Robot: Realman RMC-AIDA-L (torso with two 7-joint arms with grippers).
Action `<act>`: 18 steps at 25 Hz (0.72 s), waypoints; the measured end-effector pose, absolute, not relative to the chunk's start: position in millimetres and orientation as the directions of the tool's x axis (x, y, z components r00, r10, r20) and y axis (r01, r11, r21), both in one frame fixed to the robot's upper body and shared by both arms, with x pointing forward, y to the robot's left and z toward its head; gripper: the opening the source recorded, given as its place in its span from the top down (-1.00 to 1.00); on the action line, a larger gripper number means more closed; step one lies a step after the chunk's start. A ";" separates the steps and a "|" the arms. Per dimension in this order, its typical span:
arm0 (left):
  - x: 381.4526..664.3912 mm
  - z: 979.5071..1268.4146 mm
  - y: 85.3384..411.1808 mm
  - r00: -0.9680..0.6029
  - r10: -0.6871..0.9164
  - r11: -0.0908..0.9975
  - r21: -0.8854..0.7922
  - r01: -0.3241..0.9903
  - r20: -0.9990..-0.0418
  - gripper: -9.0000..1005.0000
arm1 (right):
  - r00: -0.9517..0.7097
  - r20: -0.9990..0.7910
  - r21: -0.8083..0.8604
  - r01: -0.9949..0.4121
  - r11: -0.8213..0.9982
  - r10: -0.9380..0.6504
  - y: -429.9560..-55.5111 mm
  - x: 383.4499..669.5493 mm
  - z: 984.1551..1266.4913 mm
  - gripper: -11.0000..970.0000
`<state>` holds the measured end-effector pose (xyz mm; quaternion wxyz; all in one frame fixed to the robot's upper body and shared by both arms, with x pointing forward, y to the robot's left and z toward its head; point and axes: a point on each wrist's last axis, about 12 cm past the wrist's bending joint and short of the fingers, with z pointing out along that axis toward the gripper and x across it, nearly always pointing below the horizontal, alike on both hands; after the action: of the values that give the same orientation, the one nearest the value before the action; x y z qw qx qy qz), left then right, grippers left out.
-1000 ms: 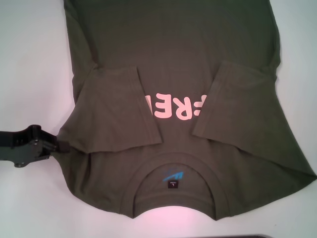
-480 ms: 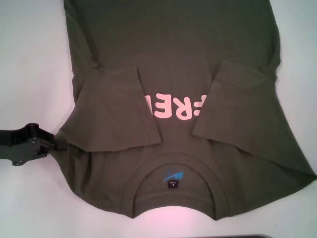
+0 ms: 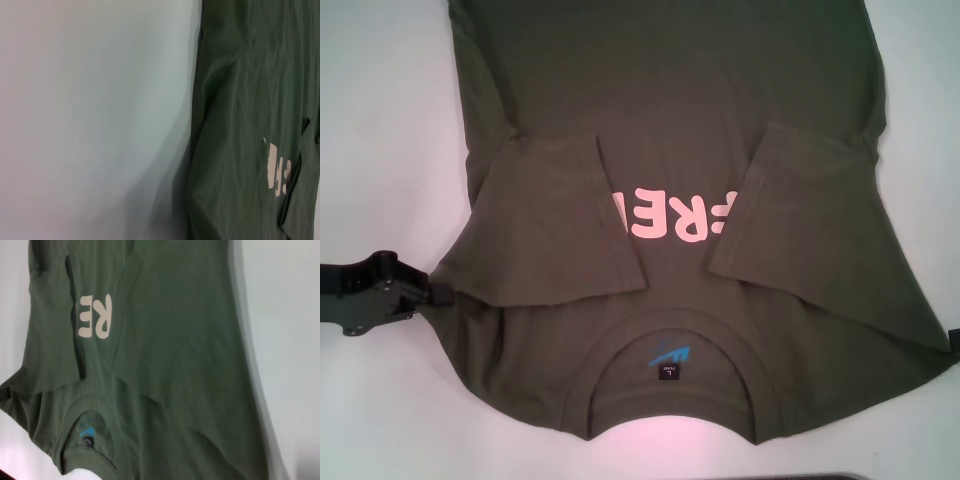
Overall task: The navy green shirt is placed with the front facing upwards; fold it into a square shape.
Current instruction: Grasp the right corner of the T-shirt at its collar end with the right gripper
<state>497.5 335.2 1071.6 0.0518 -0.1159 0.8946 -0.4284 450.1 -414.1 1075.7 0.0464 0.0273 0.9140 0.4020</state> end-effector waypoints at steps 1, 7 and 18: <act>497.5 1071.5 335.0 -0.968 -0.251 0.606 -0.778 -0.163 0.007 0.96 | -0.994 -0.059 0.738 0.019 0.675 0.092 -413.7 450.2 1074.9 -0.87; 496.4 1070.7 335.7 -0.967 -0.253 0.608 -0.777 -0.166 0.009 0.96 | -0.994 -0.048 0.744 0.030 0.668 0.099 -408.4 453.2 1072.7 -0.87; 494.9 1070.1 337.2 -0.966 -0.257 0.608 -0.776 -0.169 0.009 0.96 | -0.996 -0.042 0.746 0.023 0.665 0.082 -402.0 456.9 1071.6 -0.87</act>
<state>494.9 337.2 1070.1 0.0515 -0.1192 0.8951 -0.4265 456.9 -402.0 1071.6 0.0361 0.0289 0.9118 0.4081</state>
